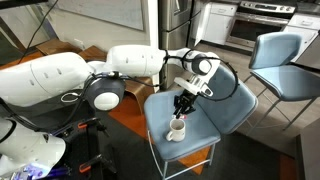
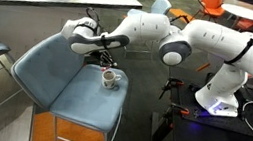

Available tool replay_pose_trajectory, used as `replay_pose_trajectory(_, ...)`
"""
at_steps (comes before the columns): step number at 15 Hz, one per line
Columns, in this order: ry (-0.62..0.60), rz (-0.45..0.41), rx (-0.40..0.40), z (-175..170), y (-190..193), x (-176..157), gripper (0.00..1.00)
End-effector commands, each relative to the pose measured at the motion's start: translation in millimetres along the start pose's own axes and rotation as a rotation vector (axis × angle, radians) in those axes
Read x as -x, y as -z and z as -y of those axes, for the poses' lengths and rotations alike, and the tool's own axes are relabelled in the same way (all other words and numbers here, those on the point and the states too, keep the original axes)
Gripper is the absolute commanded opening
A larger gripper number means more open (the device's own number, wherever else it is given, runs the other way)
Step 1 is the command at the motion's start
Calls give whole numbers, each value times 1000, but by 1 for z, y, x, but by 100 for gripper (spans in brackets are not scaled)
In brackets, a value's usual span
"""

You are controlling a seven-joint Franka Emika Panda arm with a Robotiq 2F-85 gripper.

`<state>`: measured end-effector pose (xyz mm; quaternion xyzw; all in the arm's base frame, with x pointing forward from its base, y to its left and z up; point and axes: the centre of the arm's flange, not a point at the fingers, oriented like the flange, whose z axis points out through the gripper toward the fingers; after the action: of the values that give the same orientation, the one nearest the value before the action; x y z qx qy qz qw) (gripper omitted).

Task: Pick up the pen from the light blue chair and place it in the mug cup.

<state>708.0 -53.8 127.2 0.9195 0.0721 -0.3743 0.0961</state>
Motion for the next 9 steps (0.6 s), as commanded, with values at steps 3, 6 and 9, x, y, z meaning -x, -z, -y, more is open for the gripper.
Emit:
replay_pose_trajectory(3, 109, 184, 67, -17, -2, -24, 5)
replay_pose_trajectory(6, 88, 165, 88, -16, -8, -34, 5)
replay_pose_trajectory(9, 81, 132, 89, -15, -10, -47, 5)
